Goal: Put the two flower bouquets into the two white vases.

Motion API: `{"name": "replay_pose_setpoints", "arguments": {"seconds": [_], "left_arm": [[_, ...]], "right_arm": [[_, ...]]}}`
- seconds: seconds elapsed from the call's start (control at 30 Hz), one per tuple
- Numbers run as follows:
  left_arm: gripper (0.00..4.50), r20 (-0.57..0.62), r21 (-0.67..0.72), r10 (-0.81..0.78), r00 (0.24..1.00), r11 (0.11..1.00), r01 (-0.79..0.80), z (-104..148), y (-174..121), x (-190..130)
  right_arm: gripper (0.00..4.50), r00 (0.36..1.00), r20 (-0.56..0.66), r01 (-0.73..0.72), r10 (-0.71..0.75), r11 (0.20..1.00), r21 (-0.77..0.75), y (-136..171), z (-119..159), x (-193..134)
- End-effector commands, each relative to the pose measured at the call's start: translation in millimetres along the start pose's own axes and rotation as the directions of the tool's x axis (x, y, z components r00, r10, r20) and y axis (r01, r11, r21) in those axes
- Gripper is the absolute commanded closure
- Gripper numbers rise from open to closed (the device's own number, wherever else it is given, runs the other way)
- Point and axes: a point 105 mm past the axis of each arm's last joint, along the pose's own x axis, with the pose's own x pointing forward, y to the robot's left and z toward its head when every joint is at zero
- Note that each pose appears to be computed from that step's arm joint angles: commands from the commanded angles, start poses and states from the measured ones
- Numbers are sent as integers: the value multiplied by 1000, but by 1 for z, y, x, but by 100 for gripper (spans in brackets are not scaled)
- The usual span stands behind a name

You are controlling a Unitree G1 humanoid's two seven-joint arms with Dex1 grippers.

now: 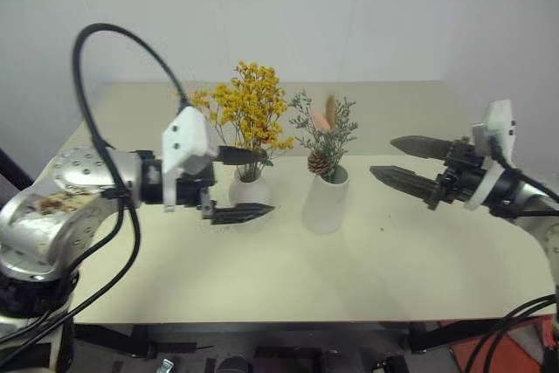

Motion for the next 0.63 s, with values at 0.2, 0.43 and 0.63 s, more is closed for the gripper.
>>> {"name": "replay_pose_setpoints", "arguments": {"seconds": [0.2, 0.43, 0.63], "left_arm": [[0, -7, 28, 77, 997, 997, -76, 5, -3, -35], [0, -6, 8, 112, 994, 994, -112, -8, -5, -52], [0, 8, -33, 132, 991, 991, -131, -26, -5, -63]], "right_arm": [[4, 999, 2, -46, 46, 999, -15, -2, 9, -13], [4, 998, -24, -65, 65, 998, -5, -2, 10, -22], [4, 995, -63, -76, 76, 997, 0, 1, 11, -34]]}}
